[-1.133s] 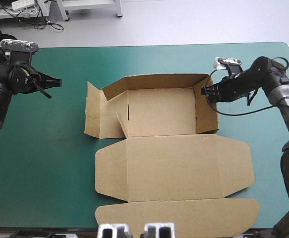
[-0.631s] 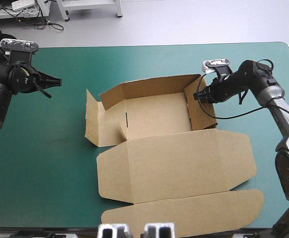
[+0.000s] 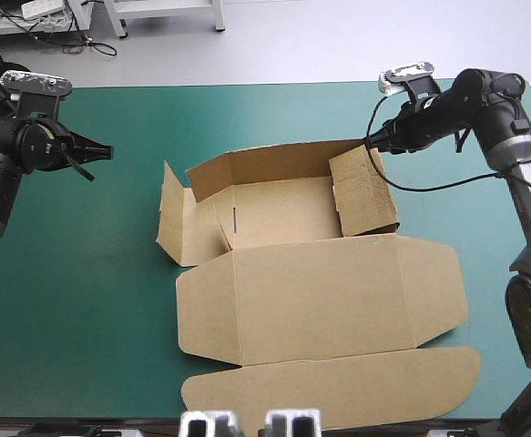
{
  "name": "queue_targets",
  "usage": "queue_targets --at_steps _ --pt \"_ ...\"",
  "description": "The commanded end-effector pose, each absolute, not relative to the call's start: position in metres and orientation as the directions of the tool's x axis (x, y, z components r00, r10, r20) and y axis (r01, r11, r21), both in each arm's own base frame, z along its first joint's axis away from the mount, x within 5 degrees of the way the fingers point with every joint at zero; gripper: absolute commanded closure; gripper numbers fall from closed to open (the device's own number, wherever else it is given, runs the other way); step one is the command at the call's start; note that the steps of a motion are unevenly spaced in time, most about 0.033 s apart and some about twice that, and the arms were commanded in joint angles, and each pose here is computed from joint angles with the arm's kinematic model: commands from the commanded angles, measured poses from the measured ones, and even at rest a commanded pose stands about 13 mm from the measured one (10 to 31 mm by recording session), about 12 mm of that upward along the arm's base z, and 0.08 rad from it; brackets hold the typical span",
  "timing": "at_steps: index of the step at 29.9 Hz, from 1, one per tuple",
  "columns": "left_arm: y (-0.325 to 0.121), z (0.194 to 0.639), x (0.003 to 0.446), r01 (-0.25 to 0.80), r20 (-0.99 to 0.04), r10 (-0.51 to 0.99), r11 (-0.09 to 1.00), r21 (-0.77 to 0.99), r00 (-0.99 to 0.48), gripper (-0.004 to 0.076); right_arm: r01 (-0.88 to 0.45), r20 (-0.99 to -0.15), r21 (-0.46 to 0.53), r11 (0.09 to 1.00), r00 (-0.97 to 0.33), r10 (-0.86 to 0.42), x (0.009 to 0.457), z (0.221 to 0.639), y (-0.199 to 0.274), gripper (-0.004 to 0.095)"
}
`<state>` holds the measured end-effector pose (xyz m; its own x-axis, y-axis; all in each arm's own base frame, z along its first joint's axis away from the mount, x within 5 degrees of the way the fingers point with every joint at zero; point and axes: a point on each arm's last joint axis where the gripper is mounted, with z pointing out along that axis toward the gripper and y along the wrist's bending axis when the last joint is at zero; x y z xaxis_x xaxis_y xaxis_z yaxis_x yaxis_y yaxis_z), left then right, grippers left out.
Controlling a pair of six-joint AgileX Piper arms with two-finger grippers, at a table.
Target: Fold the box
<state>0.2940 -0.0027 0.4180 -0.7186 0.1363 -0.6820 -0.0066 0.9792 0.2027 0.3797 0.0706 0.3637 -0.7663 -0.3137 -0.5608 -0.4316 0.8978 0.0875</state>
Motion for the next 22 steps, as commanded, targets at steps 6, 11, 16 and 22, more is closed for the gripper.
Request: queue_targets --at_steps 6,11,16,22 --pt "-0.004 0.439 0.286 -0.013 -0.759 0.132 0.983 0.182 -0.638 0.0727 -0.411 -0.541 0.074 0.909 -0.782 -0.31 0.358 0.395 0.065 0.0589" --pt "-0.004 0.439 0.286 -0.012 -0.759 0.13 0.984 0.179 -0.638 0.0727 -0.4 -0.526 0.11 0.91 -0.8 -0.288 0.361 0.388 0.067 0.0589" --pt "-0.004 0.439 0.286 -0.011 -0.758 0.128 0.984 0.176 -0.64 0.0727 -0.395 -0.476 0.137 0.908 -0.83 -0.289 0.367 0.369 0.069 0.0589" --pt "-0.004 0.438 0.286 -0.022 -0.76 0.11 0.987 0.161 -0.641 0.0727 -0.391 -0.381 0.169 0.905 -0.872 -0.306 0.375 0.332 0.071 0.0589"
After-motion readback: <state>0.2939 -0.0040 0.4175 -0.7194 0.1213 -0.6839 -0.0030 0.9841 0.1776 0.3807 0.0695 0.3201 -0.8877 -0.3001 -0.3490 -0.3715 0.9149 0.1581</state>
